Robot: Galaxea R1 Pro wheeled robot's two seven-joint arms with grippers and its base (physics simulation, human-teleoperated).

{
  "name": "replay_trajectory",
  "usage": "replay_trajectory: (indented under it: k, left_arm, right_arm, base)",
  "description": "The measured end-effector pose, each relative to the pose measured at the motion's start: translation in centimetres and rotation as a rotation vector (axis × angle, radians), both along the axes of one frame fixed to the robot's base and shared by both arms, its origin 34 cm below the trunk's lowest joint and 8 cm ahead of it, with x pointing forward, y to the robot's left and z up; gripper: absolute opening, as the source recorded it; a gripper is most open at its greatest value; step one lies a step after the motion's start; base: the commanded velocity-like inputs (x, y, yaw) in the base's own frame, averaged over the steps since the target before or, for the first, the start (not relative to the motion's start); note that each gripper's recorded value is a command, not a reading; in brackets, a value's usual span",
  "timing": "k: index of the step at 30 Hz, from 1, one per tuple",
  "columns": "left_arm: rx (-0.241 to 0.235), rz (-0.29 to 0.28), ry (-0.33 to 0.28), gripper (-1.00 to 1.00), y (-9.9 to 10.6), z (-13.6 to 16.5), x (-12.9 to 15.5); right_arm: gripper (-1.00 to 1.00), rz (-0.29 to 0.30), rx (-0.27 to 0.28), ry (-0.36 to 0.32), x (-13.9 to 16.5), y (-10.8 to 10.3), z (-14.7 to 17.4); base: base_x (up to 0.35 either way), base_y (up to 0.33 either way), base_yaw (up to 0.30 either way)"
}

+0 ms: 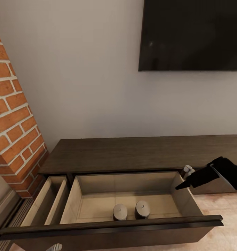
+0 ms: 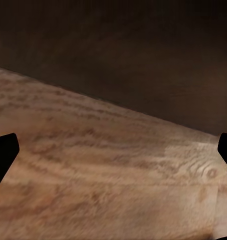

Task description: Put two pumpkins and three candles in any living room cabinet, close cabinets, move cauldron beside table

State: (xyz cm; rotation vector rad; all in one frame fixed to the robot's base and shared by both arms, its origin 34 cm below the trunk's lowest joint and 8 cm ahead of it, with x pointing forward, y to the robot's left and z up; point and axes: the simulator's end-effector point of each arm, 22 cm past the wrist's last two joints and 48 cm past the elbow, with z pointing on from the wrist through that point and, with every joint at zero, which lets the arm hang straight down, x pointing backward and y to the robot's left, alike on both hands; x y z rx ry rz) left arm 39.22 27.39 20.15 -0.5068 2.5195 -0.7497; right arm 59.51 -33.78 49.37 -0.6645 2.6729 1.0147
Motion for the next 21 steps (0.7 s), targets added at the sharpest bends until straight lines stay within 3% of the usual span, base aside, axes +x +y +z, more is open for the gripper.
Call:
replay_trajectory:
  k: [14,21]
  left_arm:
    - [0.0,0.0,-0.029,1.0,0.0,1.0,0.8]
    - [0.0,0.001,-0.037,1.0,0.0,1.3,1.1]
  right_arm:
    - [1.0,-0.071,-0.04,0.001,-0.6,-3.6,1.9]
    - [1.0,-0.123,-0.079,-0.006,-1.3,-7.4,2.9]
  base:
    - [0.0,0.0,0.0]
    - [0.0,0.0,0.0]
